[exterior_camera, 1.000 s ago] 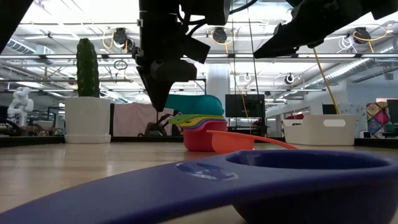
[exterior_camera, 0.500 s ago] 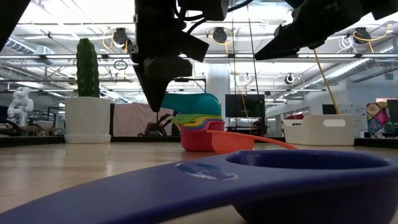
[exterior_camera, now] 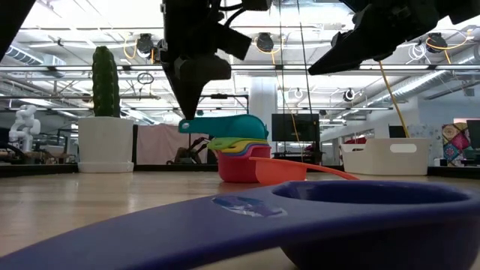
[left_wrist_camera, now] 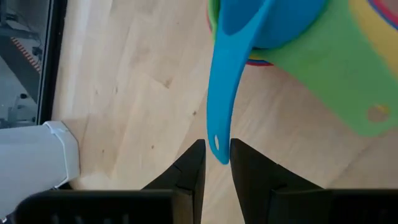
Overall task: Nest measuring cups in basket
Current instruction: Stack the light blue measuring cup on top of the green measuring cup
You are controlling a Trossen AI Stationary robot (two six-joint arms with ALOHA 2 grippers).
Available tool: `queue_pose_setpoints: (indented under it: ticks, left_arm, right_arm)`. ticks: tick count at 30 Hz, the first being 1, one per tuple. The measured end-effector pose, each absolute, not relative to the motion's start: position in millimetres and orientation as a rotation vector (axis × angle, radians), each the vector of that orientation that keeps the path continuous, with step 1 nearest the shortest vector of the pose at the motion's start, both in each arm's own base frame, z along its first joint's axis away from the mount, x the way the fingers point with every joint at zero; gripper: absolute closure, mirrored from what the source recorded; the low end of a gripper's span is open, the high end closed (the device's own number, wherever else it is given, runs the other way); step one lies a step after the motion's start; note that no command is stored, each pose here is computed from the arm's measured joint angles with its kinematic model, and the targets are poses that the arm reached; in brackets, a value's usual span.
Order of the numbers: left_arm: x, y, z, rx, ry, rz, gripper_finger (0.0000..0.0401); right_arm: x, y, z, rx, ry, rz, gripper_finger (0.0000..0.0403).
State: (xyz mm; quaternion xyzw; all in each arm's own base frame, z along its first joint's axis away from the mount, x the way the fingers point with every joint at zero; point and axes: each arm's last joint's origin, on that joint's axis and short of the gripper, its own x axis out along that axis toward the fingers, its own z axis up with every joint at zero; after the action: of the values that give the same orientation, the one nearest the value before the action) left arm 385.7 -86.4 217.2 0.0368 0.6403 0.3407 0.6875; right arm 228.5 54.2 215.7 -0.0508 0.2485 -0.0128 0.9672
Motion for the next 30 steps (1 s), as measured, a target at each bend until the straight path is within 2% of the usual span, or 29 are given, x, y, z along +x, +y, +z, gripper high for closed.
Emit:
queue_pose_setpoints:
  ticks: [7,15,22,30]
  left_arm:
    - [384.2,-90.7,234.0,0.161,1.396,0.789,0.0323]
    - [385.6,-72.7,246.3,0.264,1.327,0.863,0.0323]
    - [393.8,-46.8,235.9,0.234,1.329,0.882,0.0323]
    - [408.5,-47.7,214.8,0.210,1.265,0.754,0.0323]
  right_arm:
    - [228.1,46.9,212.5,-0.105,0.541,-0.057,0.0188]
    - [227.8,45.7,211.7,-0.084,0.551,-0.066,0.0188]
    - [227.8,45.8,211.6,-0.077,0.551,-0.068,0.0188]
    - [227.3,45.6,210.9,-0.080,0.560,-0.068,0.0188]
